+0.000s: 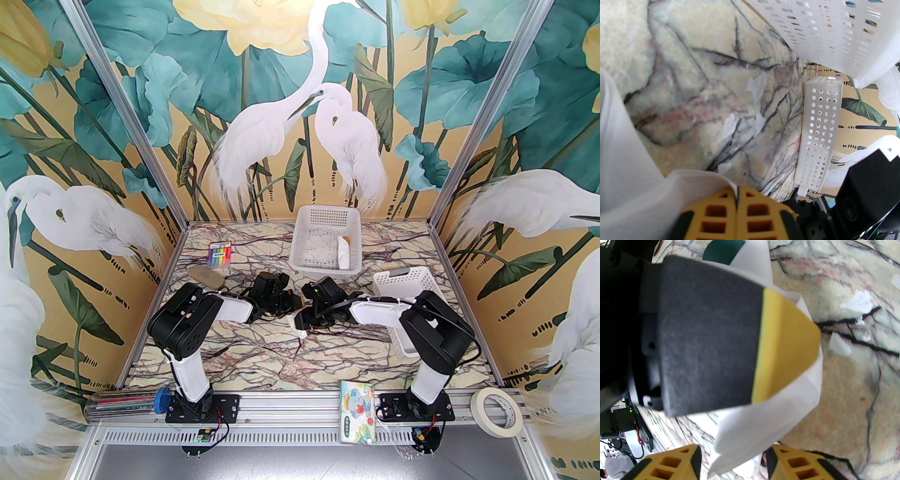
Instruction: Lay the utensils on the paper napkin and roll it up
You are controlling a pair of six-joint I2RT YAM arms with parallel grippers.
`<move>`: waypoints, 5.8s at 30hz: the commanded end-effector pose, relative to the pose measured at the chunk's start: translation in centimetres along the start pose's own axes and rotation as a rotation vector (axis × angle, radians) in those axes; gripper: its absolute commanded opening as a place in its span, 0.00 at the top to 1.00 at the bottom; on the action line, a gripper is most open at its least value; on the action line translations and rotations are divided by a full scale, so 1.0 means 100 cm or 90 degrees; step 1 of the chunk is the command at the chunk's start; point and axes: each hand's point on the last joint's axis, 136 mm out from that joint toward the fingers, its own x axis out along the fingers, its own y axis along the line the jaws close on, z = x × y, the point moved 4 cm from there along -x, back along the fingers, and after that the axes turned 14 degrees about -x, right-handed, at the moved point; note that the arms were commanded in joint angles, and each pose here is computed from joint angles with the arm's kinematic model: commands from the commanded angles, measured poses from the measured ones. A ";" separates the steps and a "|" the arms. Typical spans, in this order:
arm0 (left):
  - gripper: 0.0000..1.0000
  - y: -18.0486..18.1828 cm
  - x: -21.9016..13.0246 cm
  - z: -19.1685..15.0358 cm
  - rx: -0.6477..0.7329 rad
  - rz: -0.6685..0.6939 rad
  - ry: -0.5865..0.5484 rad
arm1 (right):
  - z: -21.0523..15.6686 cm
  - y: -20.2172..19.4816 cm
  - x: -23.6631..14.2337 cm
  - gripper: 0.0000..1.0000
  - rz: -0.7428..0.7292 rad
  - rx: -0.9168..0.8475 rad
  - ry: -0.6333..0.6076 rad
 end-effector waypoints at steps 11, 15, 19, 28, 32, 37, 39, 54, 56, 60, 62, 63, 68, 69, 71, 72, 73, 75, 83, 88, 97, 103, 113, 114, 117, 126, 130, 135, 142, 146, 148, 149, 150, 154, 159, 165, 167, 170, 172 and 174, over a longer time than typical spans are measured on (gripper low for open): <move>1.00 0.018 0.000 -0.001 -0.020 0.039 -0.013 | -0.023 -0.011 0.006 0.69 -0.026 0.032 0.047; 1.00 0.016 0.000 -0.001 -0.019 0.036 -0.013 | -0.034 -0.013 0.008 0.72 -0.033 0.037 0.071; 1.00 0.013 0.000 -0.001 -0.018 0.030 -0.011 | -0.041 -0.015 0.010 0.75 -0.040 0.038 0.086; 0.99 -0.007 -0.004 0.002 -0.004 0.002 -0.011 | -0.060 -0.021 0.011 0.81 -0.056 0.058 0.133; 0.94 -0.024 -0.010 0.004 0.016 -0.010 -0.012 | -0.072 -0.025 0.014 0.84 -0.060 0.067 0.150; 0.85 -0.050 -0.028 0.007 0.058 -0.008 -0.025 | -0.081 -0.030 0.014 0.94 -0.068 0.066 0.159; 0.82 -0.059 -0.039 0.008 0.074 -0.007 -0.035 | -0.082 -0.032 0.013 0.98 -0.071 0.066 0.160; 0.51 -0.028 -0.121 -0.009 0.032 0.028 -0.142 | -0.066 -0.026 0.003 1.00 0.052 0.096 0.037; 0.51 -0.017 -0.119 -0.016 0.014 0.025 -0.138 | -0.063 -0.023 0.003 1.00 0.077 0.099 0.020; 0.49 -0.001 -0.115 -0.027 -0.020 0.015 -0.131 | -0.052 -0.015 -0.002 1.00 0.108 0.082 -0.021; 0.48 0.002 -0.113 -0.031 -0.032 0.002 -0.128 | -0.049 -0.013 -0.004 1.00 0.114 0.071 -0.040; 0.48 0.004 -0.112 -0.033 -0.040 -0.004 -0.128 | -0.048 -0.013 -0.005 1.00 0.118 0.067 -0.047; 0.47 0.009 -0.106 -0.041 -0.066 -0.026 -0.120 | -0.044 -0.010 -0.007 1.00 0.133 0.048 -0.076; 0.46 0.010 -0.106 -0.042 -0.070 -0.028 -0.122 | -0.044 -0.010 -0.008 1.00 0.131 0.045 -0.084; 0.45 0.012 -0.105 -0.043 -0.077 -0.031 -0.124 | -0.042 -0.009 -0.011 1.00 0.131 0.036 -0.100; 0.45 0.012 -0.105 -0.043 -0.079 -0.036 -0.124 | -0.041 -0.007 -0.014 1.00 0.132 0.027 -0.111; 0.45 0.012 -0.105 -0.043 -0.081 -0.038 -0.125 | -0.040 -0.007 -0.015 1.00 0.132 0.023 -0.120; 0.45 0.010 -0.104 -0.043 -0.080 -0.044 -0.125 | -0.039 -0.006 -0.019 1.00 0.129 0.003 -0.134; 0.44 0.001 -0.106 -0.039 -0.067 -0.070 -0.142 | -0.036 -0.001 -0.033 1.00 0.112 -0.071 -0.177; 0.42 -0.018 -0.116 -0.038 -0.032 -0.122 -0.162 | -0.031 0.003 -0.045 1.00 0.098 -0.096 -0.210; 0.32 -0.086 -0.156 -0.050 0.146 -0.278 -0.213 | 0.001 0.036 -0.107 1.00 0.079 -0.166 -0.353; 0.28 -0.130 -0.182 -0.064 0.263 -0.363 -0.226 | 0.022 0.070 -0.155 1.00 0.088 -0.228 -0.425; 0.26 -0.176 -0.191 -0.085 0.382 -0.475 -0.180 | 0.028 0.097 -0.185 1.00 0.120 -0.259 -0.453; 0.26 -0.179 -0.188 -0.086 0.390 -0.478 -0.173 | 0.028 0.098 -0.186 1.00 0.121 -0.261 -0.456; 0.26 -0.187 -0.180 -0.090 0.410 -0.480 -0.157 | 0.028 0.102 -0.187 1.00 0.126 -0.269 -0.459; 0.36 -0.202 -0.168 -0.087 0.421 -0.492 -0.147 | 0.025 0.108 -0.186 1.00 0.129 -0.280 -0.456; 0.51 -0.203 -0.170 -0.087 0.429 -0.495 -0.157 | 0.022 0.107 -0.186 1.00 0.131 -0.277 -0.451; 0.62 -0.205 -0.173 -0.087 0.435 -0.493 -0.162 | 0.017 0.106 -0.183 1.00 0.133 -0.277 -0.430; 0.76 -0.206 -0.174 -0.088 0.437 -0.490 -0.162 | 0.012 0.106 -0.179 1.00 0.143 -0.275 -0.408; 0.82 -0.205 -0.174 -0.088 0.437 -0.488 -0.164 | 0.008 0.106 -0.178 1.00 0.145 -0.280 -0.394; 0.86 -0.205 -0.175 -0.088 0.437 -0.489 -0.166 | 0.005 0.106 -0.179 0.96 0.144 -0.281 -0.389; 0.87 -0.204 -0.175 -0.087 0.436 -0.488 -0.166 | 0.004 0.106 -0.179 0.91 0.144 -0.282 -0.387; 0.89 -0.204 -0.175 -0.088 0.436 -0.489 -0.166 | 0.003 0.105 -0.179 0.86 0.141 -0.283 -0.384; 0.93 -0.204 -0.176 -0.089 0.436 -0.491 -0.165 | 0.001 0.104 -0.185 0.68 0.139 -0.288 -0.386; 0.94 -0.204 -0.178 -0.091 0.440 -0.495 -0.163 | 0.005 0.103 -0.206 0.52 0.132 -0.310 -0.409; 0.94 -0.206 -0.182 -0.093 0.448 -0.503 -0.162 | 0.024 0.105 -0.247 0.45 0.129 -0.329 -0.486; 0.94 -0.206 -0.183 -0.094 0.448 -0.503 -0.163 | 0.033 0.111 -0.258 0.43 0.135 -0.348 -0.509; 0.94 -0.206 -0.183 -0.095 0.449 -0.505 -0.162 | 0.044 0.117 -0.267 0.43 0.130 -0.368 -0.526; 0.94 -0.207 -0.184 -0.096 0.452 -0.507 -0.160 | 0.051 0.118 -0.268 0.43 0.128 -0.369 -0.535; 0.94 -0.207 -0.185 -0.097 0.454 -0.509 -0.157 | 0.059 0.121 -0.270 0.44 0.139 -0.372 -0.542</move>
